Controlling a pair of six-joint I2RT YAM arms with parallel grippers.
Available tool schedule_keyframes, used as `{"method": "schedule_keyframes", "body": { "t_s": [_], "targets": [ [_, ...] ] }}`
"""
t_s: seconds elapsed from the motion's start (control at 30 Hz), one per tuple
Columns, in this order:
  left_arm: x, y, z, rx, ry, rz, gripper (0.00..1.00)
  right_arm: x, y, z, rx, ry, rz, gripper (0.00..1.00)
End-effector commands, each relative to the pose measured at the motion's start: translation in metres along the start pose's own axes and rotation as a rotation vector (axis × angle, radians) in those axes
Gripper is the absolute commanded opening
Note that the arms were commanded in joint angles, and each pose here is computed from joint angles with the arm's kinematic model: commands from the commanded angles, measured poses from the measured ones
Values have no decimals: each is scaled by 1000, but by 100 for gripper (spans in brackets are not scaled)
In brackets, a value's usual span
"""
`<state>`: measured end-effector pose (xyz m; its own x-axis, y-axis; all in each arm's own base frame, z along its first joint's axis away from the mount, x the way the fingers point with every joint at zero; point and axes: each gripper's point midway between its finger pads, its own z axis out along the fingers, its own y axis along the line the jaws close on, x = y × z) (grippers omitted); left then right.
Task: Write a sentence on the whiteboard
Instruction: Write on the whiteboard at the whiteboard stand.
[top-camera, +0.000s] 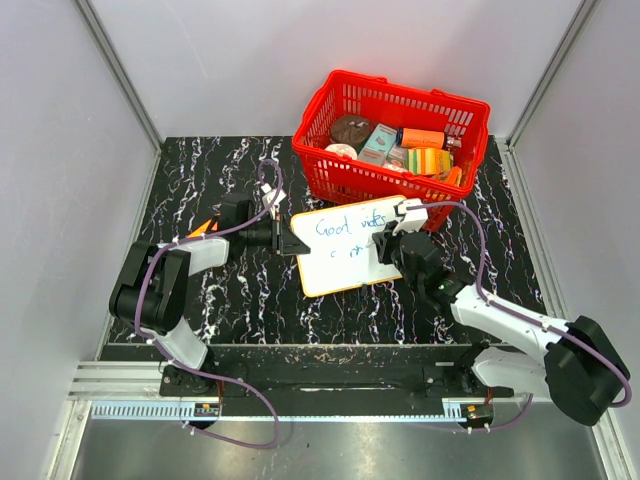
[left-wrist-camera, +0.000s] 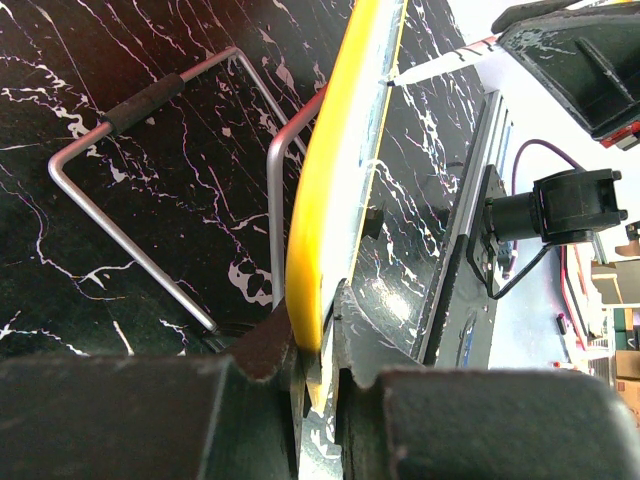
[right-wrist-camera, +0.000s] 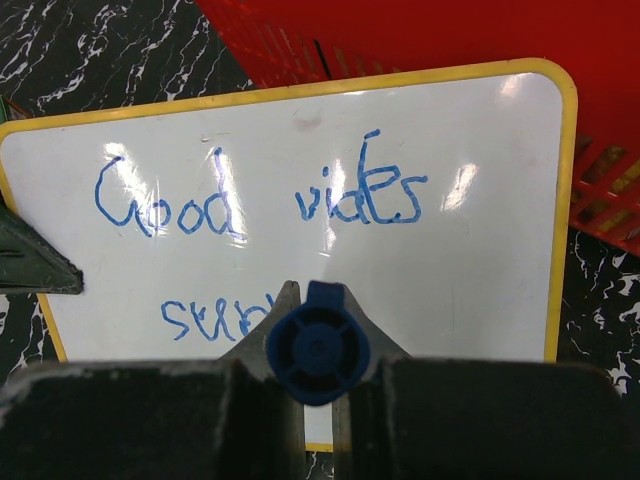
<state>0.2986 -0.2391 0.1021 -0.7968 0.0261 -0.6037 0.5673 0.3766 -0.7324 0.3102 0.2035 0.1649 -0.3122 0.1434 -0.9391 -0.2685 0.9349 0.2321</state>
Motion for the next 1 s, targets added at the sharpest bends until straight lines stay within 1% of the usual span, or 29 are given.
{"method": "schedule_keyframes", "body": {
  "t_s": [0.0,0.37,0.97],
  "targets": [
    [17,37,7,-154,31,49,0,-15,3,4,9,-54,3,0],
    [17,38,7,-154,31,49,0,-9,9,6,-25,-26,2,0],
    [18,38,7,-154,31,48,0,11,5,-6,-40,42,-1,0]
  ]
}}
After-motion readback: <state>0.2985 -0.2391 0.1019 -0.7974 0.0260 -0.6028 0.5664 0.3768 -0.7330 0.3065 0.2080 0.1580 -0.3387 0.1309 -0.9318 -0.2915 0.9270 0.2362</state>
